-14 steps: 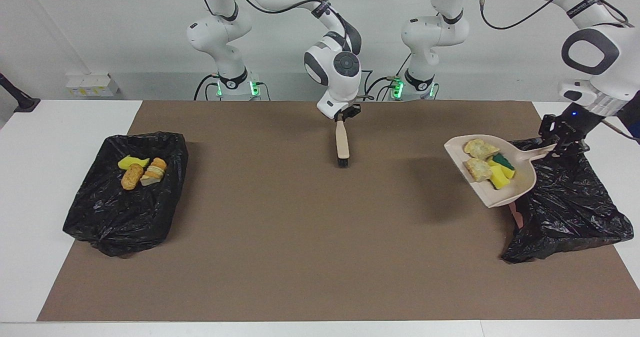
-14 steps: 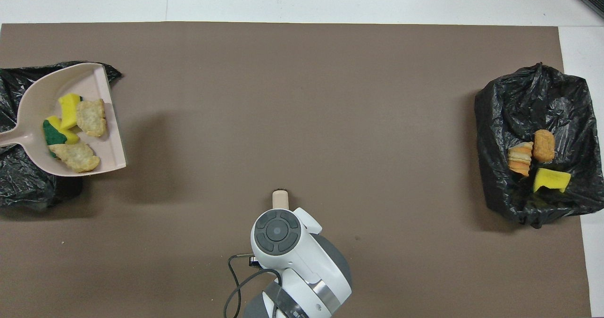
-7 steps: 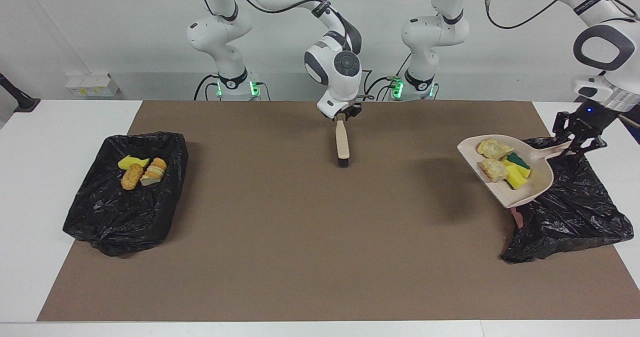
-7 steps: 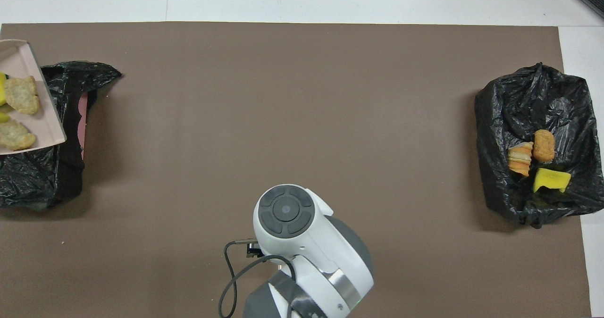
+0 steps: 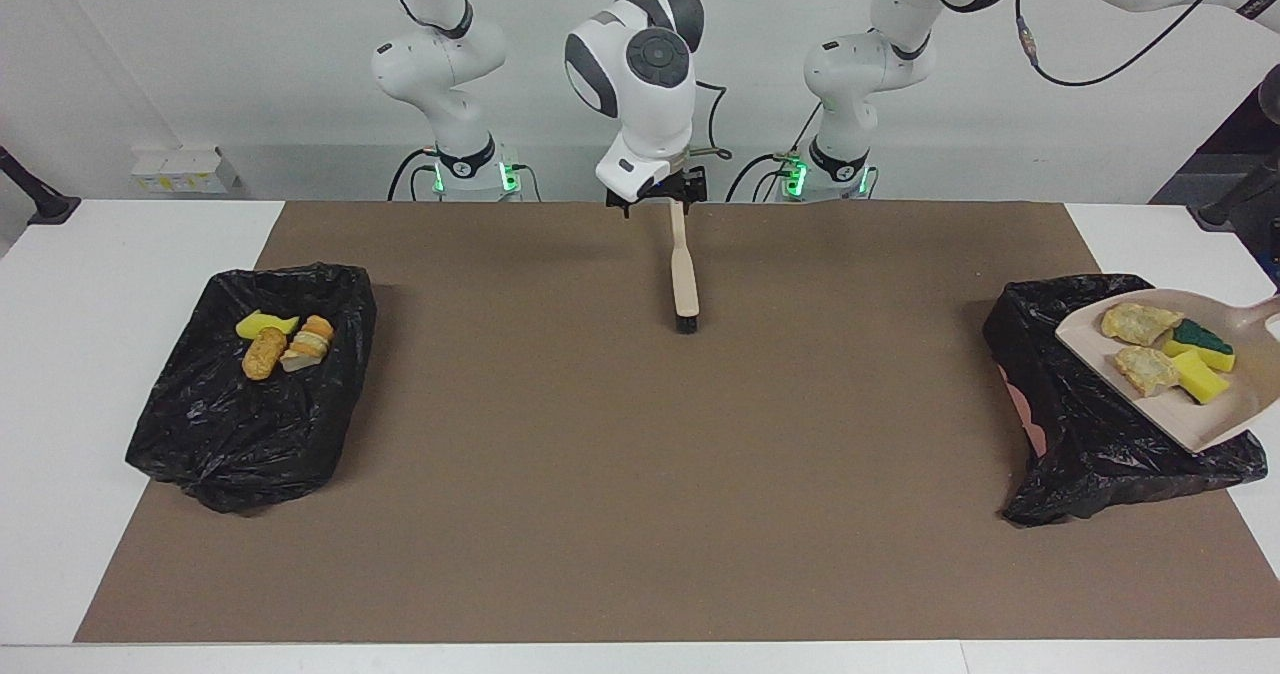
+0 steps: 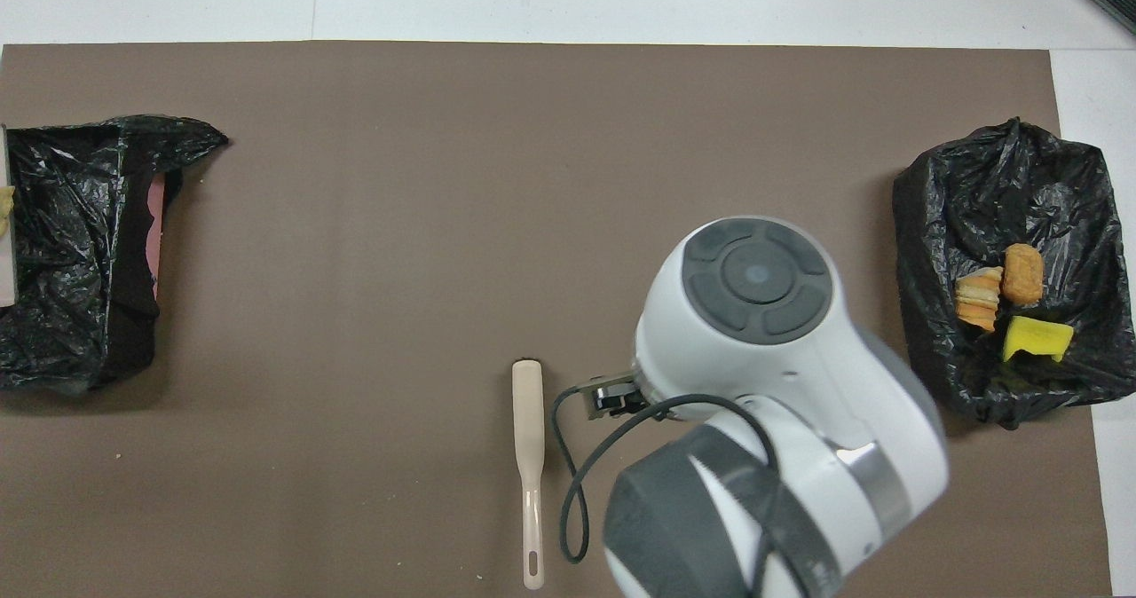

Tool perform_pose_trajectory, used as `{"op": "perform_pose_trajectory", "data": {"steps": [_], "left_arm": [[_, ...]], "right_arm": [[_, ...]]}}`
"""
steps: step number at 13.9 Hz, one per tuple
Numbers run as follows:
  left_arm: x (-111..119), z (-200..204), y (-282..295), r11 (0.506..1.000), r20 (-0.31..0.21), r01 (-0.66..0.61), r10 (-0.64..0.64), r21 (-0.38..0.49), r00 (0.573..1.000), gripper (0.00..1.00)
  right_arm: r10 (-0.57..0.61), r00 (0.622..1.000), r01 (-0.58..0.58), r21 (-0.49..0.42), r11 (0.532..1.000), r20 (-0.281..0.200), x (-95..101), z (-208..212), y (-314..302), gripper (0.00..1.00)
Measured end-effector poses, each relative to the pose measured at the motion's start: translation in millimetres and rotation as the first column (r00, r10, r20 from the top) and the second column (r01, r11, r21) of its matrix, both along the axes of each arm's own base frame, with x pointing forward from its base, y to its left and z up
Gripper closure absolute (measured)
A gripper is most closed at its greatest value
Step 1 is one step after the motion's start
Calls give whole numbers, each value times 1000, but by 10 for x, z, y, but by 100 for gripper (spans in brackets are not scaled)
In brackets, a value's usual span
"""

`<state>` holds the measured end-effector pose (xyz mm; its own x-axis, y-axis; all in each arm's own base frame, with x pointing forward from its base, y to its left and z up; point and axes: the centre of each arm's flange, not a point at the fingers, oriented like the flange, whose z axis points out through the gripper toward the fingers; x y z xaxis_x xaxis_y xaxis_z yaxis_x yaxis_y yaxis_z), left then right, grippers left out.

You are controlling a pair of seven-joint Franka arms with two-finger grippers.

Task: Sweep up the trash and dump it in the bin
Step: 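Tilt the dustpan with the left gripper while the right gripper drops the brush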

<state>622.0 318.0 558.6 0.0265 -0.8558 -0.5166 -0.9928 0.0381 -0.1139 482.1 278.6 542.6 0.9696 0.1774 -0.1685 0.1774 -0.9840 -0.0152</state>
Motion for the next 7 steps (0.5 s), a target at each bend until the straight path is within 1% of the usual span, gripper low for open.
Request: {"op": "perform_pose_trajectory", "data": {"steps": [2, 4, 5, 7], "left_arm": [[74, -17, -155, 998, -40, 30, -27, 63, 999, 69], [117, -28, -265, 991, -77, 47, -38, 129, 996, 69], [126, -31, -309, 986, -85, 34, -21, 161, 996, 69], [140, -16, -415, 974, -100, 12, 11, 226, 995, 69]], "right_arm": [[49, 997, -49, -6, 999, 51, 190, 216, -445, 0], [89, 992, -86, -31, 996, 87, 319, 420, -889, 0], [78, 992, -74, -44, 996, 99, 372, 515, -1109, 0], [13, 993, -7, -59, 998, 119, 480, 670, -1589, 0]]}}
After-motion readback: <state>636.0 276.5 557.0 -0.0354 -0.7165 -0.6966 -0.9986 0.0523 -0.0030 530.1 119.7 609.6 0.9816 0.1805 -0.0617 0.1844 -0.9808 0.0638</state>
